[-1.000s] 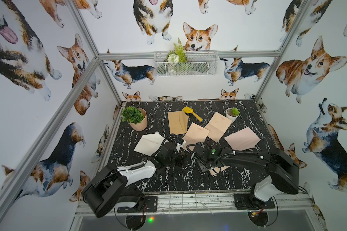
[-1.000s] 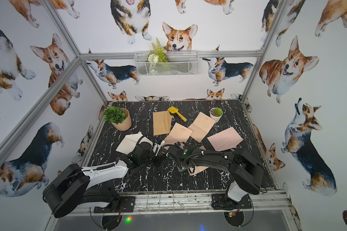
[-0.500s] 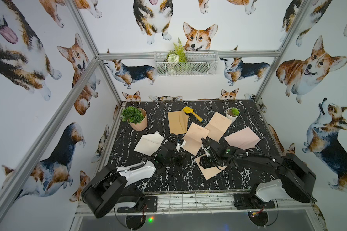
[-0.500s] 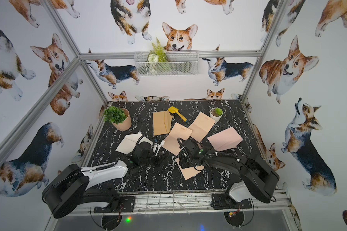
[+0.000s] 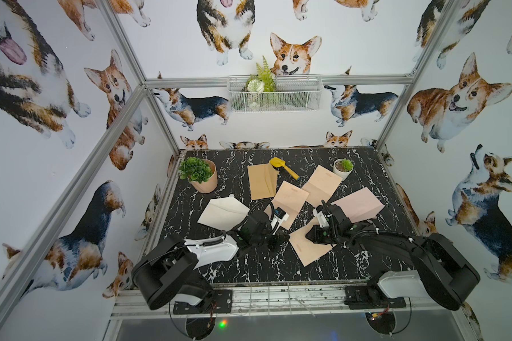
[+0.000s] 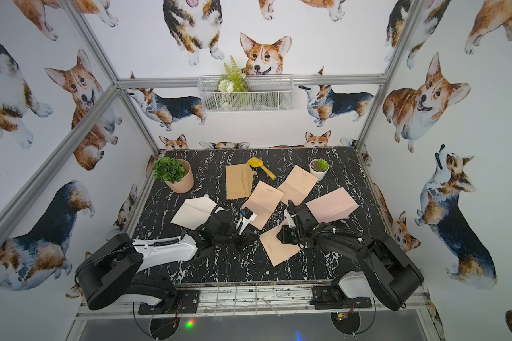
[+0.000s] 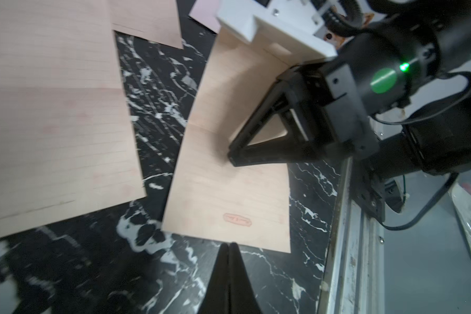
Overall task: Take the letter paper out of the envelope
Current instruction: Unfold the letter paper at the center of the board.
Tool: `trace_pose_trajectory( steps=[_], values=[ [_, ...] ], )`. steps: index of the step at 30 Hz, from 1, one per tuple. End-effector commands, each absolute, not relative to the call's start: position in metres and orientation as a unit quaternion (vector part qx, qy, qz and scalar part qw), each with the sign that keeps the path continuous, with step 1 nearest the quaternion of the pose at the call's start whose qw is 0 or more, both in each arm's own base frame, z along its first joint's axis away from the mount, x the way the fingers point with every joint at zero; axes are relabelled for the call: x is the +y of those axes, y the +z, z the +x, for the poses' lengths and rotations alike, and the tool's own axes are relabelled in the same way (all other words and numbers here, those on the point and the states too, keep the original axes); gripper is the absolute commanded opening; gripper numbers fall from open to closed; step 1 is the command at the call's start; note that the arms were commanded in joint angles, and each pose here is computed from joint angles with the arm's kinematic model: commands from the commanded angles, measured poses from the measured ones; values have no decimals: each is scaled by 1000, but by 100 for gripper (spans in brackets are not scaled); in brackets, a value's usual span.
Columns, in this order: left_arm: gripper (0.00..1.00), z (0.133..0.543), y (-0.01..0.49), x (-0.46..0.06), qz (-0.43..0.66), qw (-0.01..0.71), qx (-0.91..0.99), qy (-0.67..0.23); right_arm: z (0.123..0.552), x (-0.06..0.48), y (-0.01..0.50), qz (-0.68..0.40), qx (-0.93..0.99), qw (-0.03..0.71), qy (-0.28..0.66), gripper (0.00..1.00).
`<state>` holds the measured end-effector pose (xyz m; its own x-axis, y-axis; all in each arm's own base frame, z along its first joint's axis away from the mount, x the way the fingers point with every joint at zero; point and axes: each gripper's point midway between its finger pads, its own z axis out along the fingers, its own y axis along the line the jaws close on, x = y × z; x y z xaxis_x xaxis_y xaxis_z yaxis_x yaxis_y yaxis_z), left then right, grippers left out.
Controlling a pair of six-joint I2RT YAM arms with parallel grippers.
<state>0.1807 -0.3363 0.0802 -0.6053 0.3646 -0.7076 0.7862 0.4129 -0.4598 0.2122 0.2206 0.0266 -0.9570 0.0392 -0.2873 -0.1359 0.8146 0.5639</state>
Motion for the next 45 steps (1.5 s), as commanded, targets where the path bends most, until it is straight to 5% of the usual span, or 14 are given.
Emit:
trace_pose_trajectory(
  steps=[1, 18, 45],
  values=[
    [0, 164, 72, -357, 401, 229, 786, -412, 223, 234, 35, -11, 924, 161, 347, 11],
    [0, 172, -14, -350, 402, 116, 870, -261, 227, 223, 1, 30, 920, 132, 367, 1],
    [0, 188, -1, -348, 396, 145, 877, -230, 242, 151, 11, 114, 919, 169, 338, 9]
  ],
)
